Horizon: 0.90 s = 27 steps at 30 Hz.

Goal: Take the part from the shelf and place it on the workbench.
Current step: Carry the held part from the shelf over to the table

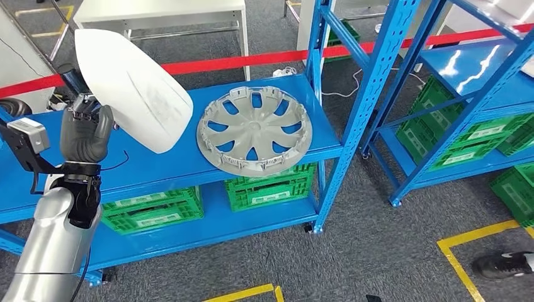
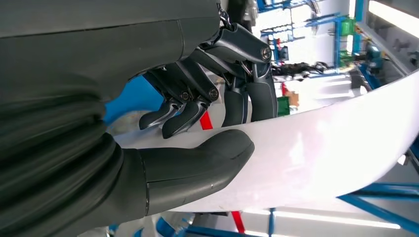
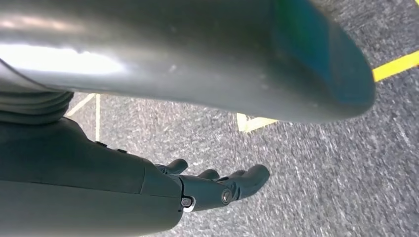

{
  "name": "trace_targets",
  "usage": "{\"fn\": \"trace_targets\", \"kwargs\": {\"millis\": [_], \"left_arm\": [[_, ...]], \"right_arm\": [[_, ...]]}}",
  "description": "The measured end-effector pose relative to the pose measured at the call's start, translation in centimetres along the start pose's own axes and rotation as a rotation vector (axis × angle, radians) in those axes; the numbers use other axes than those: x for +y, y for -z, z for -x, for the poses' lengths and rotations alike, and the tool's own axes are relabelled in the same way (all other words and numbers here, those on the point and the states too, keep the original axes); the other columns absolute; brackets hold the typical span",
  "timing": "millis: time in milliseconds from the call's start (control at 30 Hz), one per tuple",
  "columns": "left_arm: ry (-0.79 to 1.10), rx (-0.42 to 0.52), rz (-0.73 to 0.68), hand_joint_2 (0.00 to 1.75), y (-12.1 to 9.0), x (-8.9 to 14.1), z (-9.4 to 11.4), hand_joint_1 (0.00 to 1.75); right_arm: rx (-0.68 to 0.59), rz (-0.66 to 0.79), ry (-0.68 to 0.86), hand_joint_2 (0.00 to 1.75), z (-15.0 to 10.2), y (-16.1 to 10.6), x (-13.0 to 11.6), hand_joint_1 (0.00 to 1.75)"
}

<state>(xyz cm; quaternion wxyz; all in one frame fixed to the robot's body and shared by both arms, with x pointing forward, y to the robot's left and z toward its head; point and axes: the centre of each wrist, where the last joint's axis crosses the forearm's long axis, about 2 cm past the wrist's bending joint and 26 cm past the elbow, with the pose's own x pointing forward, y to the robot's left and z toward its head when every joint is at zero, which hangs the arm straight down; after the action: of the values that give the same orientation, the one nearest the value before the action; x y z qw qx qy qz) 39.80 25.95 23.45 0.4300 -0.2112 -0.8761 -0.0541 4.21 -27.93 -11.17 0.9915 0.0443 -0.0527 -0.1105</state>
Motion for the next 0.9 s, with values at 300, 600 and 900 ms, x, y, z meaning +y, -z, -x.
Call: {"fn": "trace_targets", "kwargs": {"millis": [300, 600, 900], "left_arm": [[0.005, 0.011, -0.001, 1.75, -0.2, 0.4, 0.0, 1.75], [-0.007, 0.008, 0.028, 1.75, -0.4, -0.1, -0.1, 1.75], [-0.016, 0.020, 0.035, 1.75, -1.2, -0.4, 0.2, 1.75]], "right_arm": [[-0.001, -0.003, -0.007, 0.00, 0.0, 0.0, 0.1, 0.00], [0.004, -0.004, 0.011, 0.00, 0.3, 0.0, 0.1, 0.00], [0.006, -0.006, 0.015, 0.00, 0.5, 0.0, 0.1, 0.00]]}}
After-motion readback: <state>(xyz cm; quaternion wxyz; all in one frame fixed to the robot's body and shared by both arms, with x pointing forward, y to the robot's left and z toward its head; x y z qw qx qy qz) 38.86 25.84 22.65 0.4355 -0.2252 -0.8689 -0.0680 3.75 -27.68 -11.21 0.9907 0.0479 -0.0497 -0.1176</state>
